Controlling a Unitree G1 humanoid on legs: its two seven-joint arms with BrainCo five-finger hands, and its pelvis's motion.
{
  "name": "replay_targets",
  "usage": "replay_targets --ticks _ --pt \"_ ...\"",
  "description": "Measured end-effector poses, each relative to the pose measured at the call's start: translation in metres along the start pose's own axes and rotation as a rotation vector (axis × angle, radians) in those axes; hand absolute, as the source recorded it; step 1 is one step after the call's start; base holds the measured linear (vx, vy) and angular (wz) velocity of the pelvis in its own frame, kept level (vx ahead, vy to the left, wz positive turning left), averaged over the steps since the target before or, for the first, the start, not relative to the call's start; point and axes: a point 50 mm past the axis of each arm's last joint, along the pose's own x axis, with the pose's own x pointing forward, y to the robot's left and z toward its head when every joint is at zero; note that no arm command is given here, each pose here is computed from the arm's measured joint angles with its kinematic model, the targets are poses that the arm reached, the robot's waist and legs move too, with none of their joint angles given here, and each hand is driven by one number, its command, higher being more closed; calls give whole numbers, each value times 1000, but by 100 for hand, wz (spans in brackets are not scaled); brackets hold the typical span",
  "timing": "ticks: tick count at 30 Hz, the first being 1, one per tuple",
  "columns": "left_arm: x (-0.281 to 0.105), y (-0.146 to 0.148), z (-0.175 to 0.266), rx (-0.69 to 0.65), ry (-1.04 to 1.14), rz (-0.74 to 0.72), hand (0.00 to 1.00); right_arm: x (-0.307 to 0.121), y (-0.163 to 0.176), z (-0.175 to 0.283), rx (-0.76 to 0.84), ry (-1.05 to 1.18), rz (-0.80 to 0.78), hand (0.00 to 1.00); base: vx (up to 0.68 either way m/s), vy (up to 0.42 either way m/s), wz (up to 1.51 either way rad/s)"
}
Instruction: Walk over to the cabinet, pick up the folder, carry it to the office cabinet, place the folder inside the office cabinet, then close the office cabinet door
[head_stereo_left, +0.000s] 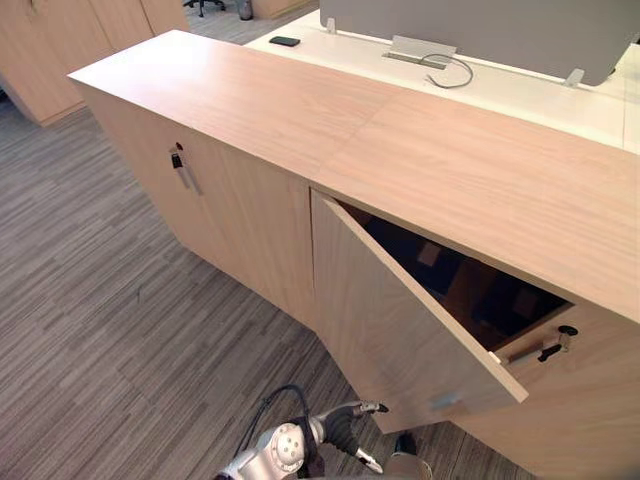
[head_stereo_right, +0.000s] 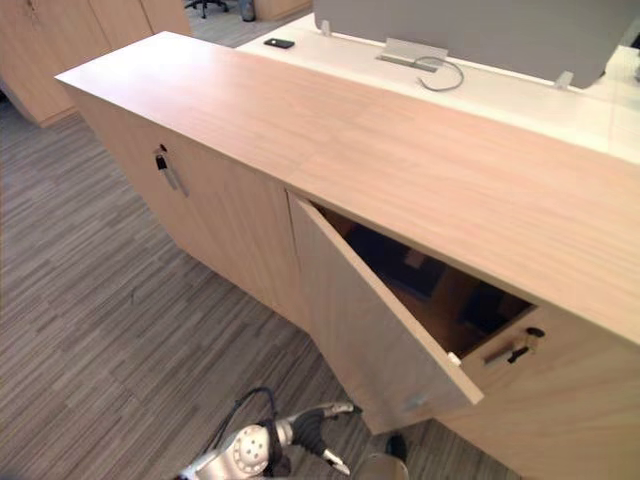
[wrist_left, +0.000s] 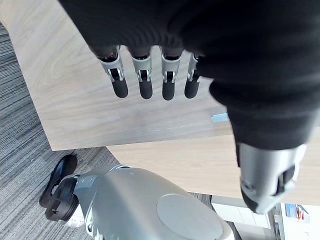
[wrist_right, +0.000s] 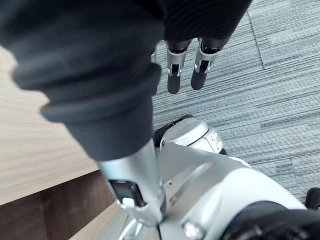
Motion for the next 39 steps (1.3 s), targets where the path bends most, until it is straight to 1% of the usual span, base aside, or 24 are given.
replay_targets --ticks 2,3,5,8,11,16,23,27,33,35,37,39 --pt "9 22 9 83 -21 14 0 0 0 0 0 -2 0 0 -6 -12 -4" --pt "11 28 14 105 -32 23 0 0 0 1 -1 -2 0 0 -9 -9 -10" --pt "21 50 36 191 -93 56 0 0 -1 1 -7 1 -2 0 -15 -9 -14" --pt "37 69 66 272 -161 92 0 0 -4 -3 -15 22 -12 0 -22 -16 -11" --pt "45 84 78 339 -170 128 0 0 -5 -2 -49 21 -17 0 -22 -22 -19" --pt "50 82 82 395 -168 149 0 -1 -8 -7 -64 35 -26 0 -3 -17 -7" --pt "52 81 66 424 -91 138 0 -2 -5 -15 -60 54 -26 0 0 0 0" --pt "51 76 52 399 -39 122 0 -2 -5 -15 -60 55 -27 0 0 0 0" --pt "41 54 10 268 96 99 0 -2 -6 -16 -87 61 -31 0 -27 -20 20" --pt "38 42 -3 158 138 88 0 -2 -10 -16 -84 72 -41 0 -19 -59 53" --pt "35 34 -15 105 184 70 0 -2 -10 -16 -91 74 -40 0 -24 -92 45" --pt "28 23 -34 15 268 55 0 -1 -13 -12 -126 67 -32 0 -33 -110 33"
